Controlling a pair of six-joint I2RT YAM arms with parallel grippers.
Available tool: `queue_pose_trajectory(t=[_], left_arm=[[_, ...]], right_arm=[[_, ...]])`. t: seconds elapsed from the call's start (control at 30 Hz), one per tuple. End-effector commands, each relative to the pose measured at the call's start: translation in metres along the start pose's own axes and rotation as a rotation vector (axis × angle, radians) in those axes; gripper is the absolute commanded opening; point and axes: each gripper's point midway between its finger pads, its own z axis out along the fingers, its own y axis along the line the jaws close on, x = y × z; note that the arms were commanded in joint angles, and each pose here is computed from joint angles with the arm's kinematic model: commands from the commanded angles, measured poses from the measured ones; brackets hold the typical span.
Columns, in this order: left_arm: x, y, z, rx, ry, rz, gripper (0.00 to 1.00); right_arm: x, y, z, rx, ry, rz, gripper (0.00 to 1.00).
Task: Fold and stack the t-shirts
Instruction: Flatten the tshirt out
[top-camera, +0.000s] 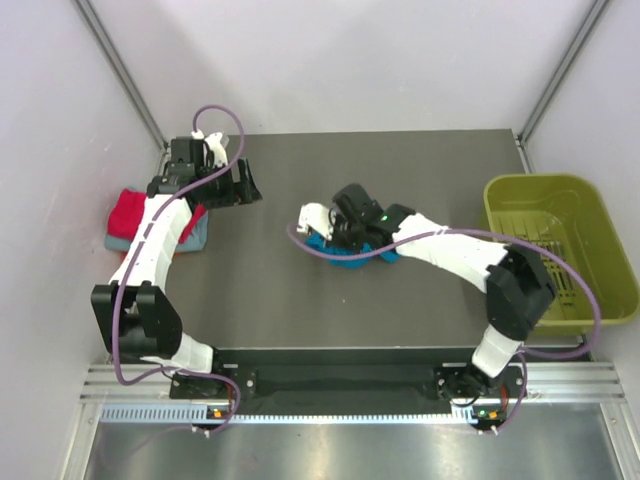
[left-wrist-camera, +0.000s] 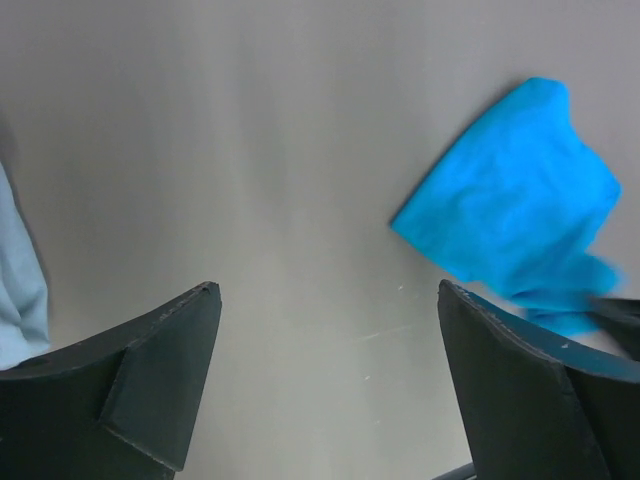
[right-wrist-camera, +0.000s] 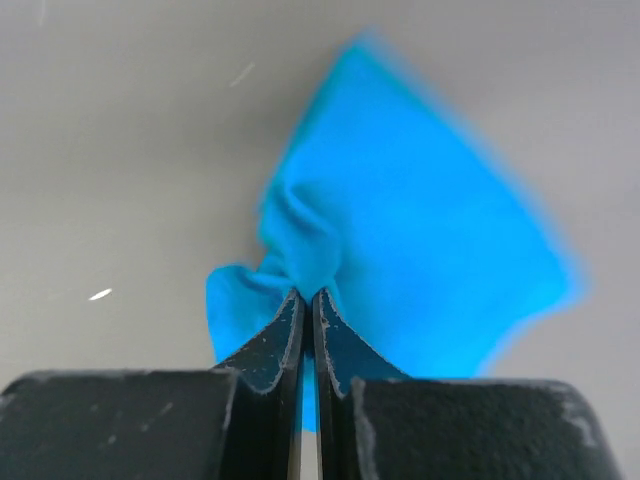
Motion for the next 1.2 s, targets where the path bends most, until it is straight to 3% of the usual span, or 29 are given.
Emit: queue_pose_trajectory(t=[0.0, 0.13, 0.43, 0.6, 0.7, 0.77, 0.8, 0.83, 0.93, 1.03, 1.17], left_arm=[[-0.014, 0.004, -0.010, -0.030, -0.104, 0.025, 0.94], [-0.008, 0.002, -0.002, -0.001, -0.133, 0.025, 0.94], [-0.013, -0.004, -0.002, 0.027, -0.159, -0.019, 0.93], [-0.019, -0.007, -0.004, 0.035, -0.173, -0.014, 0.93], [-0.019, -0.007, 0.000, 0.044, -0.165, -0.023, 0.94], [-0.020, -0.012, 0.001, 0.071, -0.159, -0.029, 0.96], [-0.020, -0.015, 0.001, 0.086, -0.153, -0.038, 0.96], [-0.021, -0.019, -0.001, 0.102, -0.152, -0.040, 0.95], [-0.012, -0.040, -0.008, 0.197, -0.099, -0.011, 0.89], [0.013, -0.070, -0.017, 0.279, -0.009, 0.093, 0.87], [0.074, -0.114, -0.013, 0.330, 0.157, 0.329, 0.90]], right_arm=[[-0.087, -0.060, -0.109, 0.257, -0.225, -0.113, 0.00], [-0.138, -0.076, -0.179, 0.314, -0.372, -0.159, 0.00], [-0.219, -0.089, -0.291, 0.404, -0.651, -0.145, 0.00], [-0.231, -0.100, -0.317, 0.477, -0.701, -0.170, 0.00], [-0.206, -0.114, -0.301, 0.499, -0.633, -0.135, 0.00], [-0.166, -0.123, -0.259, 0.445, -0.551, -0.049, 0.00], [-0.137, -0.149, -0.258, 0.488, -0.534, 0.040, 0.00], [-0.101, -0.151, -0.223, 0.458, -0.453, 0.095, 0.00], [-0.007, -0.182, -0.178, 0.506, -0.278, 0.234, 0.00], [0.061, -0.204, -0.149, 0.512, -0.143, 0.362, 0.00], [0.102, -0.234, -0.138, 0.563, -0.090, 0.478, 0.00]])
